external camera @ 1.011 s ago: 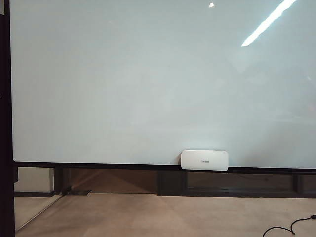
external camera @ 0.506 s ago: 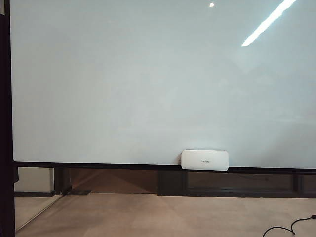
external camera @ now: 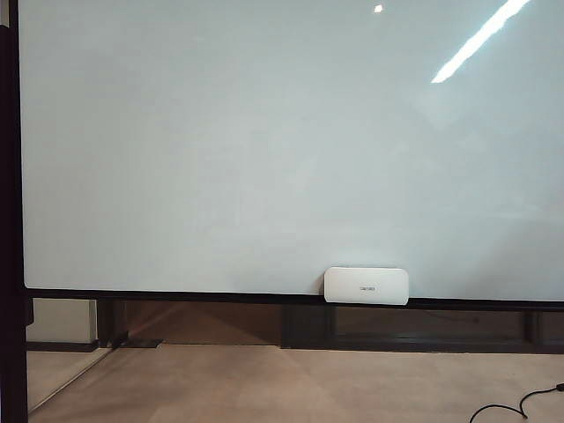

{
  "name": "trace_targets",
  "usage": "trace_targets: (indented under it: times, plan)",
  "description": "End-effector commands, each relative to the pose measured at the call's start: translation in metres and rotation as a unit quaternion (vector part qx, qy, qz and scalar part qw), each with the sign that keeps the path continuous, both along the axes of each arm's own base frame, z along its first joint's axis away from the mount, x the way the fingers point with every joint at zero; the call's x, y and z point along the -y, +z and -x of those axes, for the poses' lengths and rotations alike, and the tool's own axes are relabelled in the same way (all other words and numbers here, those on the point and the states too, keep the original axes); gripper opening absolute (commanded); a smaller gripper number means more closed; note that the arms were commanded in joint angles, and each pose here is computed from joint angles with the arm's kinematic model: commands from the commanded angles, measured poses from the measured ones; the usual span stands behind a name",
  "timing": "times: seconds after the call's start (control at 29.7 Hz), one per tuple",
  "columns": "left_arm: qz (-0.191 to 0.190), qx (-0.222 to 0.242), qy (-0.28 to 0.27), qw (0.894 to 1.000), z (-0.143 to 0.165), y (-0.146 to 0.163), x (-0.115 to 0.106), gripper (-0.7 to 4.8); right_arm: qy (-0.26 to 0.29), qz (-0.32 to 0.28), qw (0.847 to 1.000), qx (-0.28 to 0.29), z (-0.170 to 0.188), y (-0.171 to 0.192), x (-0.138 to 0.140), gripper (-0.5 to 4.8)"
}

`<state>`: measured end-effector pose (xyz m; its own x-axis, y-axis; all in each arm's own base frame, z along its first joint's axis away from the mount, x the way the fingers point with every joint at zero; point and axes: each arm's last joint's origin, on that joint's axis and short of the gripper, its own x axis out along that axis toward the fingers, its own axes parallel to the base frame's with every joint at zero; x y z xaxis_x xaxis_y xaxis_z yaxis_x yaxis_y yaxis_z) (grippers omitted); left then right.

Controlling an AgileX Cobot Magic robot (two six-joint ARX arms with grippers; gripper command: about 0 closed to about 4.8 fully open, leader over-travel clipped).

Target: Reach to the right to find the marker pen, pick it up, and write the number 20 on the whiteboard.

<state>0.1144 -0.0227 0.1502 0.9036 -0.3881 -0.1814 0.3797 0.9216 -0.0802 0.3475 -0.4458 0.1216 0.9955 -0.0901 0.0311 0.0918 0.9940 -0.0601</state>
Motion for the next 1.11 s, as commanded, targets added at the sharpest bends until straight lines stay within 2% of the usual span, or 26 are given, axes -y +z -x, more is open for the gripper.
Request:
trace_targets:
  times: [0.03, 0.24, 0.44, 1.11]
  plan:
    - [-0.001, 0.009, 0.0, 1.0, 0.0, 0.002, 0.0, 0.17, 0.008, 0.01, 1.0, 0.006, -0.009, 0.009, 0.0, 2.75]
    - [-0.002, 0.001, 0.0, 1.0, 0.0, 0.0, 0.0, 0.17, 0.024, 0.009, 1.0, 0.005, -0.026, 0.015, -0.004, 2.75]
    - [-0.002, 0.001, 0.0, 1.0, 0.0, 0.0, 0.0, 0.17, 0.002, 0.022, 1.0, 0.012, -0.032, 0.018, -0.007, 2.75]
    - [0.002, 0.001, -0.001, 1.0, 0.0, 0.001, 0.0, 0.17, -0.012, 0.055, 0.998, 0.034, -0.035, 0.026, -0.008, 2.74]
